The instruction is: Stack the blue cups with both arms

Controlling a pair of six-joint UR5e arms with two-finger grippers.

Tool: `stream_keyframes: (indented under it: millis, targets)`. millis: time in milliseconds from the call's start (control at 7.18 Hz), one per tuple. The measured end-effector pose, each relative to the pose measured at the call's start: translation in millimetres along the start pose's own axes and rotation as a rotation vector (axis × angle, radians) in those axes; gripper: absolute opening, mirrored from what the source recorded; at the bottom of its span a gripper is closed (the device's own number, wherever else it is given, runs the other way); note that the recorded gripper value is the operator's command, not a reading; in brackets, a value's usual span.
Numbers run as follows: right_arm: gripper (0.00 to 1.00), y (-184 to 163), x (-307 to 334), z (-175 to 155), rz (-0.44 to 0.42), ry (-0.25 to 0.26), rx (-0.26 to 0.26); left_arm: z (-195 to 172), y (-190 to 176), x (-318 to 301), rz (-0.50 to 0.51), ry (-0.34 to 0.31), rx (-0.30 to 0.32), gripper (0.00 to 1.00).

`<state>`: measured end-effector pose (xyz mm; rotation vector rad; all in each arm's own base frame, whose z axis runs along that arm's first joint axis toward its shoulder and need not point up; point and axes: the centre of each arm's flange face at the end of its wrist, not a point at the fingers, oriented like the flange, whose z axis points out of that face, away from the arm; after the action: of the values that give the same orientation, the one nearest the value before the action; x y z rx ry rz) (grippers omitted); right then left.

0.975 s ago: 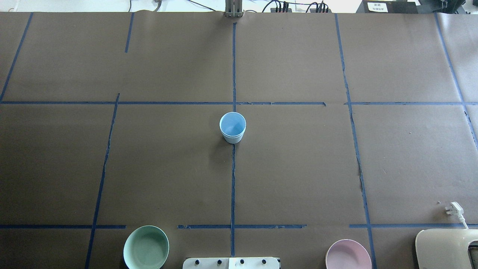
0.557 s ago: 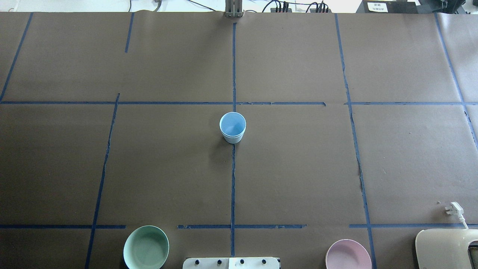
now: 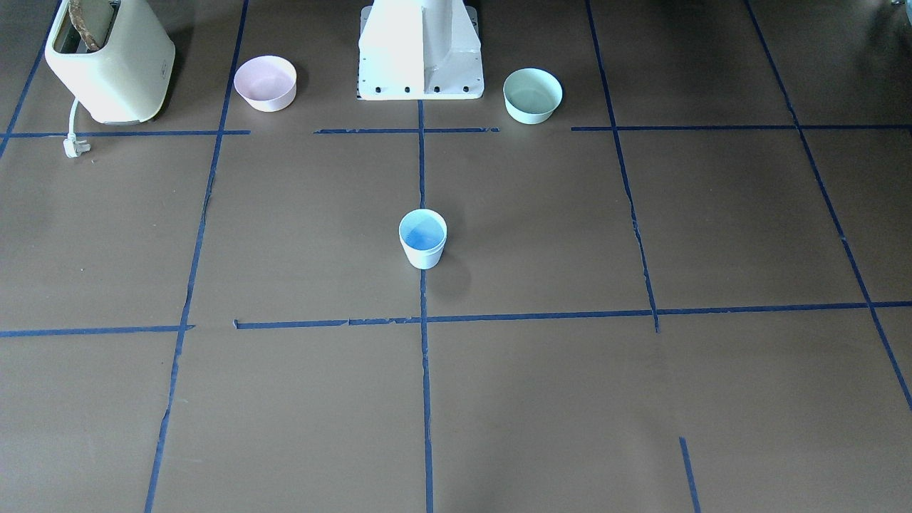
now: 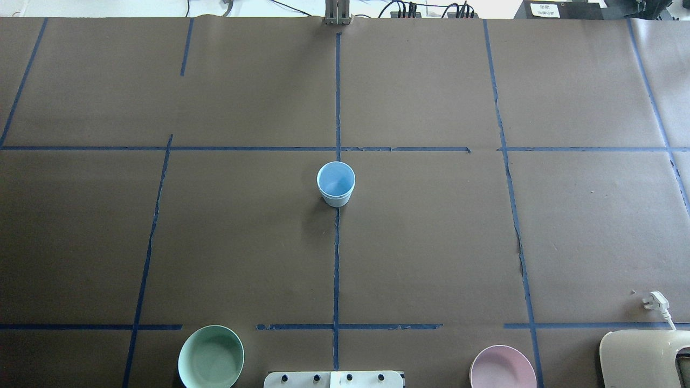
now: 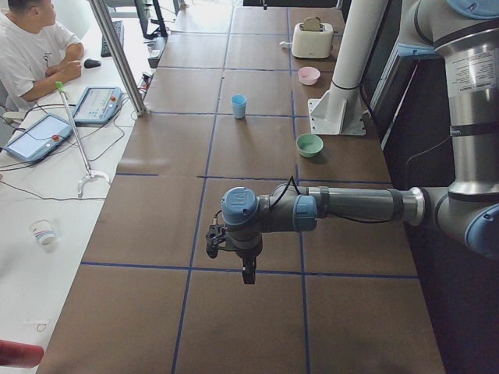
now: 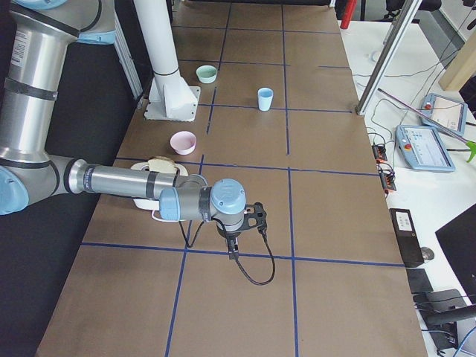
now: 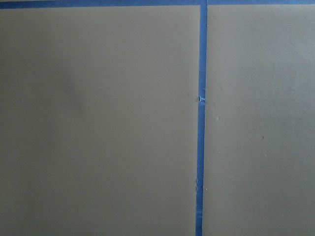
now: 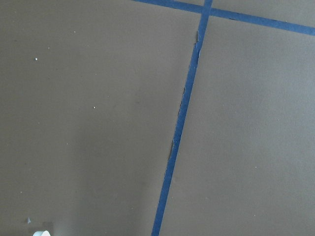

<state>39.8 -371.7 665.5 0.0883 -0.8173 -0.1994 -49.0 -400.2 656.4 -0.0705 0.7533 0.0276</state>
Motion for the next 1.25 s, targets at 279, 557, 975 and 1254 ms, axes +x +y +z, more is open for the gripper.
stream_keyframes:
  millis: [279, 557, 975, 1254]
  targets:
    - [1.0, 0.4, 1.4, 1.3, 0.003, 0.0, -0.003, 0.4, 0.0, 0.1, 0.0, 0.001, -0.001, 1.0]
    - [1.0, 0.6, 1.9, 1.8, 0.004, 0.001, -0.004, 0.6, -0.1, 0.5, 0.002, 0.001, -0.001, 1.0]
    - [1.0, 1.6, 3.7, 3.6, 0.008, 0.0, -0.007, 0.4, -0.2, 0.6, 0.002, 0.001, 0.0, 1.0]
    - [1.0, 2.0, 4.4, 4.3, 0.009, -0.001, -0.009, 0.6, -0.2, 0.6, 0.002, 0.001, -0.001, 1.0]
